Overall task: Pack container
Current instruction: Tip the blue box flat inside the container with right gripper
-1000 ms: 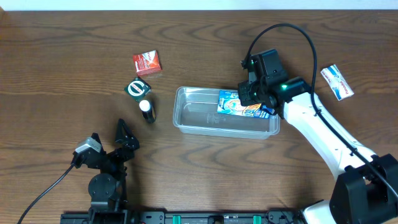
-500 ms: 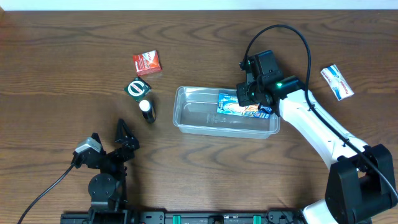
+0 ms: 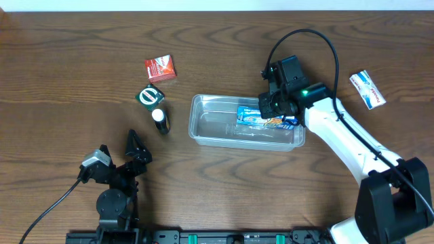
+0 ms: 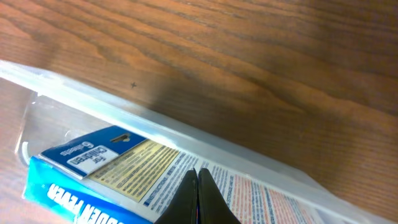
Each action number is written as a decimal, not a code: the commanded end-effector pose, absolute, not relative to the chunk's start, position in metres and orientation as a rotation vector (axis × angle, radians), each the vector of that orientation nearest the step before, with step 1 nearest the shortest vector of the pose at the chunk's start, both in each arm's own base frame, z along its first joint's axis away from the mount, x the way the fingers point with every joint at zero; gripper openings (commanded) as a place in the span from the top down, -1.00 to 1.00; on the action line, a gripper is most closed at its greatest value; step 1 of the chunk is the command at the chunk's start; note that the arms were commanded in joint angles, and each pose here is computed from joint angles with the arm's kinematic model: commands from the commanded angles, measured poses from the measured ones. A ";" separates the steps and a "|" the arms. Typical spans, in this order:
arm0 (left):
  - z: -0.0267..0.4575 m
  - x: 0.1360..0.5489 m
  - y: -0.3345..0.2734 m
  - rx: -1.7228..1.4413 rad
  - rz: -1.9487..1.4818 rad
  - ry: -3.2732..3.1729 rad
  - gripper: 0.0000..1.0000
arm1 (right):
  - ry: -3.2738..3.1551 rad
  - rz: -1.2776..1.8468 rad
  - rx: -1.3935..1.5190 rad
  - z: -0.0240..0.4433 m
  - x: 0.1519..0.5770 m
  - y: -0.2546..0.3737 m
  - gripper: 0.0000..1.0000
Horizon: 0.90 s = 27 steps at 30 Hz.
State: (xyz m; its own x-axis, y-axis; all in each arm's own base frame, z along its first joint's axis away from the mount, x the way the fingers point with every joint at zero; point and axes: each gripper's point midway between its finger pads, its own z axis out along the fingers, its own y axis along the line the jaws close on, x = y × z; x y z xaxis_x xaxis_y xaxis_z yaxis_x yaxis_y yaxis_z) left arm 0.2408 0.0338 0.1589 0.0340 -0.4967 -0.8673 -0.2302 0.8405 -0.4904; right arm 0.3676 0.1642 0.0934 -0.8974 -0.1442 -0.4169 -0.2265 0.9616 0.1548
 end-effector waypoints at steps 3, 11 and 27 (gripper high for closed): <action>0.142 0.240 0.036 -0.602 -0.194 1.597 -0.96 | 2.601 0.358 -0.276 0.142 0.361 0.170 0.97; 0.142 0.240 0.036 -0.602 -0.194 1.597 -0.96 | 2.581 0.347 -0.291 0.174 0.334 0.159 0.97; 0.142 0.240 0.036 -0.602 -0.194 1.597 -0.96 | 2.604 0.199 -0.286 0.126 0.373 0.156 0.97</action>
State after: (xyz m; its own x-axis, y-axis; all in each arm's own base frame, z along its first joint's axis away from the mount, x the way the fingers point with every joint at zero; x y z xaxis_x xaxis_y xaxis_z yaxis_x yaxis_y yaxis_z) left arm 0.2408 0.0338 0.1589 0.0342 -0.4966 -0.8673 -0.2306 0.8405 -0.4904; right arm 0.3655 0.1544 0.1354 -0.8486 -0.1441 -0.5090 -0.2318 0.9662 0.1130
